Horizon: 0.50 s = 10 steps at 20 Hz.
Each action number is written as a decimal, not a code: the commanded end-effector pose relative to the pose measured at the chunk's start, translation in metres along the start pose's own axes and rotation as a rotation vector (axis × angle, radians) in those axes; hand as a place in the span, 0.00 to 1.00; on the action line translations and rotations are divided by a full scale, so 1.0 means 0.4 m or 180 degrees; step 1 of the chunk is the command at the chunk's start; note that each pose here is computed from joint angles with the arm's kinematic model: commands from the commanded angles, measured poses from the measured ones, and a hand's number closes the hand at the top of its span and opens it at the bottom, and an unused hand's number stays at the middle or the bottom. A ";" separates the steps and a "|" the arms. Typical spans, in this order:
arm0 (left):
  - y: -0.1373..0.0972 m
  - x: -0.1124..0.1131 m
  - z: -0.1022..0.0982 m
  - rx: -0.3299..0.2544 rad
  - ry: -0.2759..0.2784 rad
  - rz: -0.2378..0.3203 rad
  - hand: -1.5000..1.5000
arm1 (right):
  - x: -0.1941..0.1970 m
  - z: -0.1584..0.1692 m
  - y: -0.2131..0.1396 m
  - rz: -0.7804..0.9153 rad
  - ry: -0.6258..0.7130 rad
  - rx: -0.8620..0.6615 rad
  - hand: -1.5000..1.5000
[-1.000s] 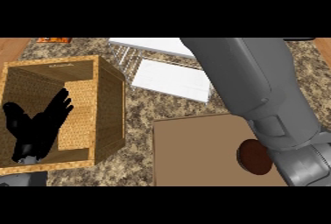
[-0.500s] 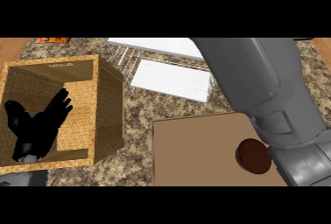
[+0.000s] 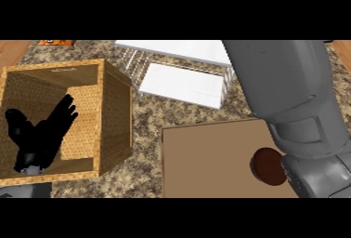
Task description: Pick the squash from the tray and place it in the tiered shelf
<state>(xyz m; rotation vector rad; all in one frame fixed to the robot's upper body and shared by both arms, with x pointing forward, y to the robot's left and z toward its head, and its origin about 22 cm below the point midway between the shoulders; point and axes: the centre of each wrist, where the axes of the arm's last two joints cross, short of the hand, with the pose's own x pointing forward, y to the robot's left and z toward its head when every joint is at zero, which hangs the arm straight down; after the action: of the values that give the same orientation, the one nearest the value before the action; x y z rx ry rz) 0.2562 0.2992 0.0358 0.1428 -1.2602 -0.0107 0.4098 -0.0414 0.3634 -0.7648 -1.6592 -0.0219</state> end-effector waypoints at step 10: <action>-0.029 -0.137 0.009 -0.0052 0.0527 0.0174 0.50 | 0.015 -0.090 -0.188 -0.0508 0.0225 -0.1131 0.00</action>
<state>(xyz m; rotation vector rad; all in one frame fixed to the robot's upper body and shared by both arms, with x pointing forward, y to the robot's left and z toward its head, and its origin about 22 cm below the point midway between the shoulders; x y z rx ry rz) 0.2516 0.3047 0.0325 0.1512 -1.2344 0.0024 0.4091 -0.0873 0.3898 -0.8490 -1.7003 -0.3266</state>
